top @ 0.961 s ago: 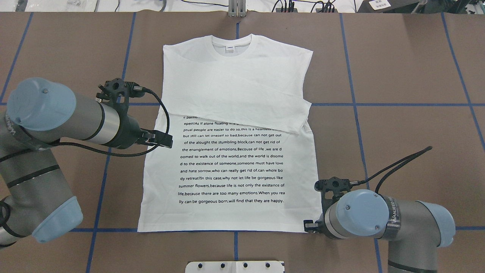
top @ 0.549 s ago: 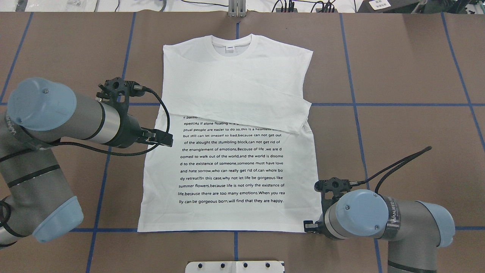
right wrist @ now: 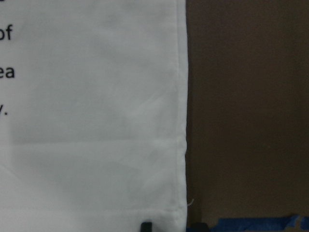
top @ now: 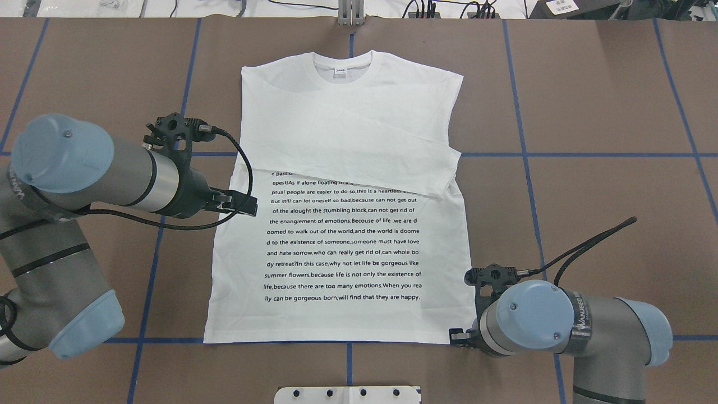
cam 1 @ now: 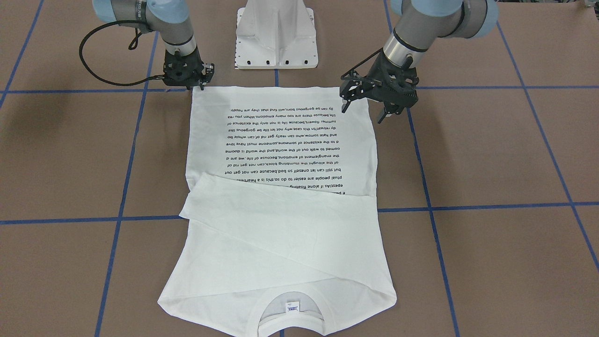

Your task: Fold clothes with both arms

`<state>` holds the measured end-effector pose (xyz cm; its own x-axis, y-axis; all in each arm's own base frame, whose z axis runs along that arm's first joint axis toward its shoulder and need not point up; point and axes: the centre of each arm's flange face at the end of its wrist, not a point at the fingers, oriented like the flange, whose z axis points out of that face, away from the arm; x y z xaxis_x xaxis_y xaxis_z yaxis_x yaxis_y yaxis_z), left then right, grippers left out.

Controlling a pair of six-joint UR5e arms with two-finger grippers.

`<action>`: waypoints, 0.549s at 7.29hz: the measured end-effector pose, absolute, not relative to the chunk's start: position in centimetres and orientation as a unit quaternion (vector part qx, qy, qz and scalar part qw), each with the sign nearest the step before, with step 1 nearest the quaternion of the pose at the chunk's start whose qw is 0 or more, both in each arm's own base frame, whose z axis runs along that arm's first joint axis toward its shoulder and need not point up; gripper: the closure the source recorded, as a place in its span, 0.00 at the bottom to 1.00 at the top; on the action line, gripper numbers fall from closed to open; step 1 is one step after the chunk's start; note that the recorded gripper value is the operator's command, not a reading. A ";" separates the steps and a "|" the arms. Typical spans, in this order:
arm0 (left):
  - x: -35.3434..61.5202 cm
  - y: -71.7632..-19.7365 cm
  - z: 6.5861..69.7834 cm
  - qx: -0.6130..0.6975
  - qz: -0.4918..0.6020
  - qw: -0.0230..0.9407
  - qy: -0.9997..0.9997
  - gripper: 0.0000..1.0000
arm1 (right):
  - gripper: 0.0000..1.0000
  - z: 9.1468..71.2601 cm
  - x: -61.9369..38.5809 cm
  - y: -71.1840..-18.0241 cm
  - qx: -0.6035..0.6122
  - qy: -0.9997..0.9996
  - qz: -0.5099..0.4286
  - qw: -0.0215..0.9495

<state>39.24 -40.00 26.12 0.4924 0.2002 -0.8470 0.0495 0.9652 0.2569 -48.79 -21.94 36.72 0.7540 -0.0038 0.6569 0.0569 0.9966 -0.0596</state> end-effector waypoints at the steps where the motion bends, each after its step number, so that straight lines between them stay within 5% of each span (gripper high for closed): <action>1: 39.2 -40.0 26.1 0.125 0.044 0.855 0.502 0.00 | 0.96 36.7 -48.8 -21.9 -0.038 -0.350 -0.016 0.936; 4: 39.2 -40.0 26.0 0.125 0.044 0.854 0.502 0.00 | 1.00 36.4 -48.8 -21.9 -0.038 -0.353 -0.016 0.935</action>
<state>39.25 -40.01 26.03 0.4914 0.2011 -0.8474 0.0497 0.9649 0.2578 -48.77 -21.94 36.43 0.7501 -0.0031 0.6613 0.0561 0.9967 -0.0589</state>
